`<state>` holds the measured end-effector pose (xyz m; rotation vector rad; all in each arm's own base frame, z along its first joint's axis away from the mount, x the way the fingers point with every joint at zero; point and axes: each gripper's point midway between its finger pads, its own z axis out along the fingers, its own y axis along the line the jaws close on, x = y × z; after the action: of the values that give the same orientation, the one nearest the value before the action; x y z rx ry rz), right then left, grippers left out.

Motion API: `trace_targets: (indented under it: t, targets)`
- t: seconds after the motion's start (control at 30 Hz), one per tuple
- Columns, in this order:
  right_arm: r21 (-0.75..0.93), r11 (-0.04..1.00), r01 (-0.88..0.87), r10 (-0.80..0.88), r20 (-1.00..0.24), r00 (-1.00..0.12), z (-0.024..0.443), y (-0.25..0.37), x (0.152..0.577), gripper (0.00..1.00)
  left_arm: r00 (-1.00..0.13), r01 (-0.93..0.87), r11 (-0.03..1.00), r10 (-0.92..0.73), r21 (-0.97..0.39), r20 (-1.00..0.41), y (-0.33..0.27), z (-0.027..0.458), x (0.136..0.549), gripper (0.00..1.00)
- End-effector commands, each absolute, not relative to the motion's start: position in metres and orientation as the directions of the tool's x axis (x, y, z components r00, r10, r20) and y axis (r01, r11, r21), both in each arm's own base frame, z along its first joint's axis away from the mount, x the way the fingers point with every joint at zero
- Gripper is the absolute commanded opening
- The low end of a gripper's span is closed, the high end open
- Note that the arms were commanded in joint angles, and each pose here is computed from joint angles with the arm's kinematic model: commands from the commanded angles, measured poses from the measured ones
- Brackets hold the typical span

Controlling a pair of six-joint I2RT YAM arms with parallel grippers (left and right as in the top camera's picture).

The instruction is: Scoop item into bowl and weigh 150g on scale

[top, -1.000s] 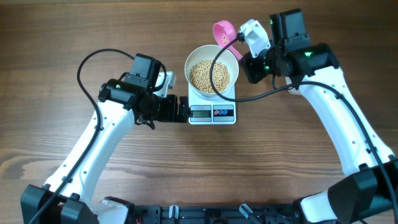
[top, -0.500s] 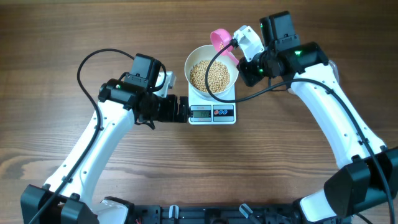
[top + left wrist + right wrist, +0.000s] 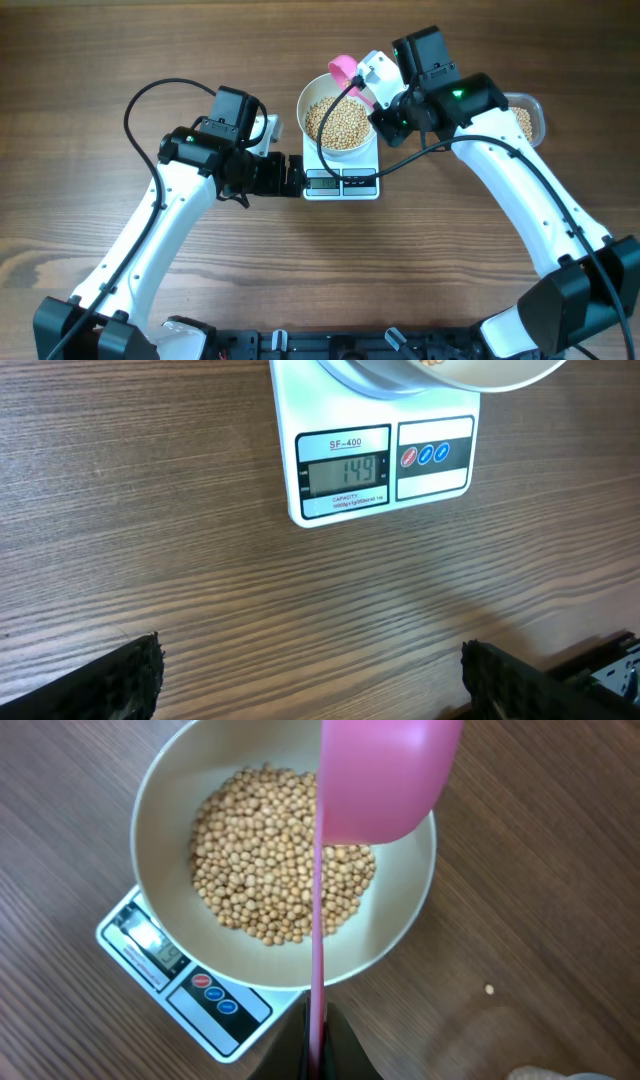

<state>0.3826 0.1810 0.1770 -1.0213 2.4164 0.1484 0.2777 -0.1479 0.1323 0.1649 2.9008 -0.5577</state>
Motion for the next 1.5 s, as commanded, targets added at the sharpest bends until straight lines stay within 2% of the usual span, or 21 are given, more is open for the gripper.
trace_targets:
  t: [0.0,0.3,0.63,0.83,1.03,1.47]
  targets:
    - [-0.11,0.706,-0.699,-0.655,-0.475,-0.587,0.173,0.178,0.384,0.04,-0.976,0.158,0.921,0.09,-0.356,-0.201,-0.148,0.13,0.278,1.0]
    - [-0.06,0.692,-0.72,-0.646,-0.496,-0.58,0.174,0.187,0.38,0.04,-0.976,0.158,0.921,0.09,-0.356,-0.201,-0.148,0.13,0.278,1.0]
    - [0.054,0.734,-0.677,-0.557,-0.522,-0.646,0.177,0.189,0.379,0.04,-0.976,0.158,0.921,0.09,-0.356,-0.201,-0.148,0.13,0.278,1.0]
    - [0.059,0.765,-0.641,-0.524,-0.522,-0.673,0.177,0.175,0.386,0.04,-0.976,0.158,0.921,0.09,-0.356,-0.201,-0.148,0.13,0.278,1.0]
    - [0.02,0.724,-0.69,-0.581,-0.522,-0.624,0.176,0.174,0.385,0.04,-0.976,0.158,0.921,0.09,-0.356,-0.201,-0.148,0.13,0.278,1.0]
    - [0.005,0.711,-0.703,-0.603,-0.51,-0.613,0.175,0.173,0.383,0.04,-0.975,0.159,0.921,0.09,-0.356,-0.201,-0.148,0.13,0.278,1.0]
